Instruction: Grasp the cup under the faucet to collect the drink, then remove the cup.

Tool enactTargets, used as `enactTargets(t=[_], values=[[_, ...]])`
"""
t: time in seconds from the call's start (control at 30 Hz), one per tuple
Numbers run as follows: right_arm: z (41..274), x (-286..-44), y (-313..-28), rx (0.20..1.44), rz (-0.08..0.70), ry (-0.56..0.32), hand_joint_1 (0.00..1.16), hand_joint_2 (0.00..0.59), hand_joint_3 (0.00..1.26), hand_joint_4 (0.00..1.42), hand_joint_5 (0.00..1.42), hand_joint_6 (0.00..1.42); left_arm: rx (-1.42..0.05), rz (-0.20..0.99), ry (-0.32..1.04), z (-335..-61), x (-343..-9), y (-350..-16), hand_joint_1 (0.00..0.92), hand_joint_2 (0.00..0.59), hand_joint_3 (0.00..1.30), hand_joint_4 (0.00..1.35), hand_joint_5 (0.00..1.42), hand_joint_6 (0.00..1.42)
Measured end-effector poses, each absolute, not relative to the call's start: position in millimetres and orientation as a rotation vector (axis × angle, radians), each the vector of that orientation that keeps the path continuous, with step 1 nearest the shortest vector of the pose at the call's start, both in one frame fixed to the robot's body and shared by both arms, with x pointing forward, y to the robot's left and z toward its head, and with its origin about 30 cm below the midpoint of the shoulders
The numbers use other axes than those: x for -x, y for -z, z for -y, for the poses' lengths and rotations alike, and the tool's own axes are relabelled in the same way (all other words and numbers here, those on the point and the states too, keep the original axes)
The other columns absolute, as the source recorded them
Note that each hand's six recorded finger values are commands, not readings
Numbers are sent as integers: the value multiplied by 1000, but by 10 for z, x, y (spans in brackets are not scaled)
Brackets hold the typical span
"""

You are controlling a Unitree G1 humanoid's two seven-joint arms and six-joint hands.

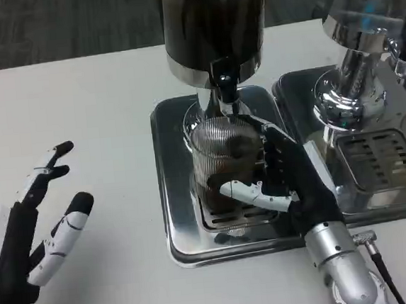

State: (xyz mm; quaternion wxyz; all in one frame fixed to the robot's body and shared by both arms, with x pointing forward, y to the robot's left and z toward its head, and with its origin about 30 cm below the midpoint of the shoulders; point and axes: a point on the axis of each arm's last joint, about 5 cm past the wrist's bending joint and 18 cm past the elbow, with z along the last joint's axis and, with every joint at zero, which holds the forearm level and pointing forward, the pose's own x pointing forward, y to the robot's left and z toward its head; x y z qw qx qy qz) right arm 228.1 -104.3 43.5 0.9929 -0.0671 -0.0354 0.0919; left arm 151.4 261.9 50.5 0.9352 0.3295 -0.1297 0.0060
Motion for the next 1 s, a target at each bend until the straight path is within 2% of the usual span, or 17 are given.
enactTargets(t=[0.27, 0.57, 1.0], values=[[1057, -2292, -441, 136, 74, -168, 1160, 210, 424, 482, 560, 686, -673, 261, -2, -2614, -1515, -502, 0, 218, 183, 112, 222, 137], [1057, -2280, -447, 147, 85, -149, 1162, 201, 458, 504, 600, 726, -670, 262, 6, -2599, -1527, -502, 0, 218, 187, 106, 227, 137], [1094, -2185, -434, 179, 111, -93, 1162, 175, 474, 546, 669, 867, -664, 253, 39, -2570, -1574, -489, 0, 218, 186, 76, 228, 137]])
